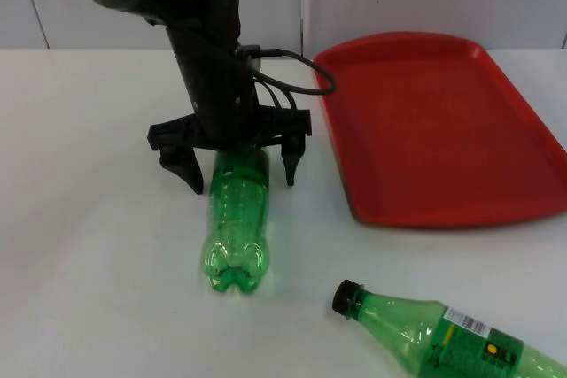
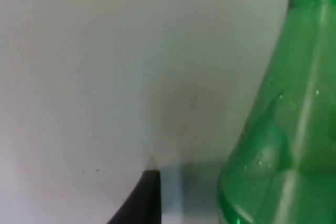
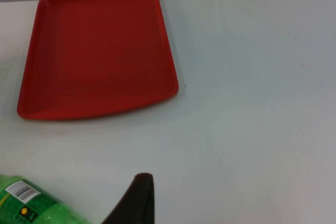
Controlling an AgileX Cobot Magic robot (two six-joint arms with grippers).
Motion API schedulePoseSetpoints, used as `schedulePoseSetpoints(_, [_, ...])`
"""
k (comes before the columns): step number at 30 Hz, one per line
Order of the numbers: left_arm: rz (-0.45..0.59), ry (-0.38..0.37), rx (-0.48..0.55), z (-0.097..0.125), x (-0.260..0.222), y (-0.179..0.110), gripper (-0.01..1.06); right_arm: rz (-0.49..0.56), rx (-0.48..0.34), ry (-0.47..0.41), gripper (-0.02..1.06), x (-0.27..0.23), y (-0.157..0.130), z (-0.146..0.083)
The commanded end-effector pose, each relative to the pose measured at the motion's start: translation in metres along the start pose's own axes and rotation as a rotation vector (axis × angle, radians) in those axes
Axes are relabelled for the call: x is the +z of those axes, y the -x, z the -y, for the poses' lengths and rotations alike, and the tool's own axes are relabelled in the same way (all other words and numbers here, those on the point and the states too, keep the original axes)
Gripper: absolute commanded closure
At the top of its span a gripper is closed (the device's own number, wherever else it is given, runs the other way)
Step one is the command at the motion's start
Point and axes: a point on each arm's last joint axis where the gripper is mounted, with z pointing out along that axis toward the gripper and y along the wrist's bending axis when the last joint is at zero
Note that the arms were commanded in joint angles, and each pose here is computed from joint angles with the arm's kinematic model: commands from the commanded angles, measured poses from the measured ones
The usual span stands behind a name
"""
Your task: Place the bottle upright on the tray.
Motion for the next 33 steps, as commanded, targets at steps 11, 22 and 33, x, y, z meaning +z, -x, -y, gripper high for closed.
schedulePoseSetpoints(11, [-0.03, 0.003, -0.005, 0.002, -0.001, -0.003, 0.88, 0.008, -0.002, -0.009, 0.0, 0.0, 0.0, 0.0])
schedulePoseSetpoints(22, [-0.033, 0.003, -0.007, 0.002, -0.001, -0.003, 1.05, 0.008, -0.002, -0.009, 0.0, 0.0, 0.0, 0.0])
schedulePoseSetpoints(33, [0.044, -0.025, 0.031, 0.007, -0.04, 0.003, 1.05, 0.008, -0.002, -0.009, 0.0, 0.0, 0.0, 0.0])
